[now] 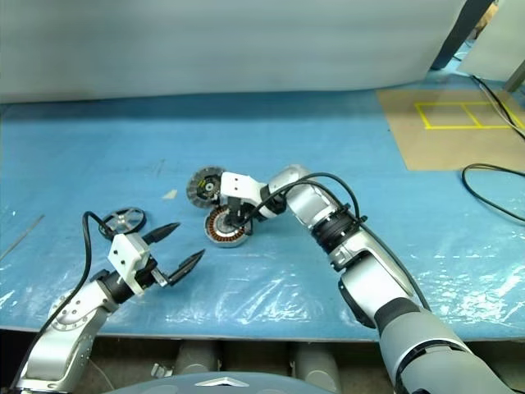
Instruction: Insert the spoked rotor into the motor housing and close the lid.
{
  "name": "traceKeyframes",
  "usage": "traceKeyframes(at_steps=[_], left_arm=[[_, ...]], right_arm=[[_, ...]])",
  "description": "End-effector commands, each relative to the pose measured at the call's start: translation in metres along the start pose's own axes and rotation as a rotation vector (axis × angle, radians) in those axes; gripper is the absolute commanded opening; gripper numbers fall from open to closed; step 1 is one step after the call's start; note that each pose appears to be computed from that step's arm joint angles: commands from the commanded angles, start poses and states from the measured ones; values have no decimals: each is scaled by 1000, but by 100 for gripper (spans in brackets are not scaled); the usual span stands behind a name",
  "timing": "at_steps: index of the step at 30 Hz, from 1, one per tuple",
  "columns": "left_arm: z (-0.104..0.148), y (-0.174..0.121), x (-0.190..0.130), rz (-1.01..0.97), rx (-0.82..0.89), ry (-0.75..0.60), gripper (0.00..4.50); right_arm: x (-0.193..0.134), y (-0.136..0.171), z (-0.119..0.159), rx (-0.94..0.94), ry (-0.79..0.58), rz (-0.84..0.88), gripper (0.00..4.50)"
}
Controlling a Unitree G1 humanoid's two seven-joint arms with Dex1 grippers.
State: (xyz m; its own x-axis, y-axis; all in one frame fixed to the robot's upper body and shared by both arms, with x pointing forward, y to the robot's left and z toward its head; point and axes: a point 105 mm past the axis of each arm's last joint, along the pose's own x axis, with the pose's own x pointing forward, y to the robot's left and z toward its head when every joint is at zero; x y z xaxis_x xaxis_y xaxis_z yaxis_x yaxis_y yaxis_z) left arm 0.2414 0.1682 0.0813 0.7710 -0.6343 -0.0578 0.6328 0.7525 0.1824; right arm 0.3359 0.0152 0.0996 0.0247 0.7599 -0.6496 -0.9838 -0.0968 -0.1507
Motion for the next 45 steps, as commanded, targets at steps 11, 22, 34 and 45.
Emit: traceKeyframes(at_steps=[11,22,34,45], left_arm=[[8,1,1,10,28,-30,450],[8,3,3,3,33,-35,450],[8,4,4,8,34,-37,450],[9,3,5,7,37,-36,450]], right_arm=[[-5,-2,-1,-82,75,4,5],[-15,-7,7,-91,77,1,5],[-7,-1,-5,-74,110,30,5],[-15,-14,-29,129,20,-43,5]])
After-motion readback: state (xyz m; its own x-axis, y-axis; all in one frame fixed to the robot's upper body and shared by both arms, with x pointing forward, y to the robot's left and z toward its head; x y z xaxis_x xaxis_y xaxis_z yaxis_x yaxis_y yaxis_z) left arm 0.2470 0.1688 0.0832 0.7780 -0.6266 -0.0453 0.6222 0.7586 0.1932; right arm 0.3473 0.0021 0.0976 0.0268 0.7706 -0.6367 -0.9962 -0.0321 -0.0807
